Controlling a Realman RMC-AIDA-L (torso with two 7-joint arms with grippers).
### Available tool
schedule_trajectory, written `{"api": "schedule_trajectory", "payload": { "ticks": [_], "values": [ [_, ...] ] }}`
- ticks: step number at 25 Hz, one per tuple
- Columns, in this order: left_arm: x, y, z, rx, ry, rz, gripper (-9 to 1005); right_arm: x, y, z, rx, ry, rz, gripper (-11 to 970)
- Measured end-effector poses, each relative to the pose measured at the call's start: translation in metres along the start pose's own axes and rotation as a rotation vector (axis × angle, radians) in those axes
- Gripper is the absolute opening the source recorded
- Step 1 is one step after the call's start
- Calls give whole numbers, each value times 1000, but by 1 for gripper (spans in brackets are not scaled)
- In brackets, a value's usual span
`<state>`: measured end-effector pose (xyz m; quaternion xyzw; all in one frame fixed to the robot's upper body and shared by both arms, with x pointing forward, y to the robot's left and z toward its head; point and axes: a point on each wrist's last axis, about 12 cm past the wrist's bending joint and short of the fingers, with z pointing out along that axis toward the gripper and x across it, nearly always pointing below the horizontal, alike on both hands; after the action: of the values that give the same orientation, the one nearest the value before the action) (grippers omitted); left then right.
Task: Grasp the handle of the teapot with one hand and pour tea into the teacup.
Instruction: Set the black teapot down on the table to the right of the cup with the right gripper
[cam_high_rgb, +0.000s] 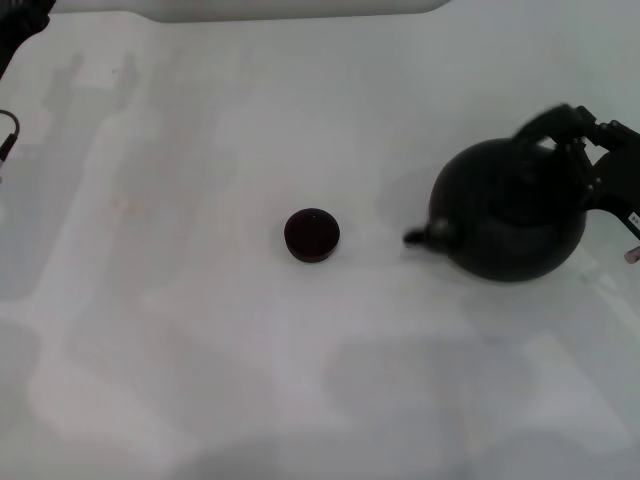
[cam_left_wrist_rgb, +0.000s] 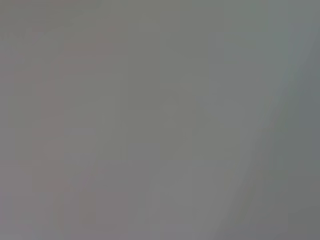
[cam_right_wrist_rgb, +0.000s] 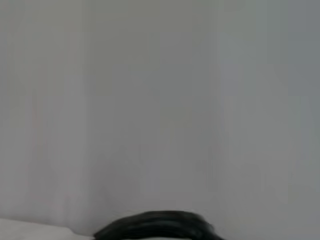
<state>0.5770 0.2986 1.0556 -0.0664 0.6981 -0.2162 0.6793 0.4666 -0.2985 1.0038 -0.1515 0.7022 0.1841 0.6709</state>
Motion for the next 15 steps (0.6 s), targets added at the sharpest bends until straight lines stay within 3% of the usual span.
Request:
{"api": "schedule_trajectory", "payload": {
  "ticks": [3, 15],
  "values": [
    [0, 0, 0, 2, 1, 1, 775, 1, 0, -1, 2, 3, 11, 207],
    [0, -1, 1, 3, 2, 0, 775, 2, -1, -12, -1, -3, 171, 584]
  ]
}}
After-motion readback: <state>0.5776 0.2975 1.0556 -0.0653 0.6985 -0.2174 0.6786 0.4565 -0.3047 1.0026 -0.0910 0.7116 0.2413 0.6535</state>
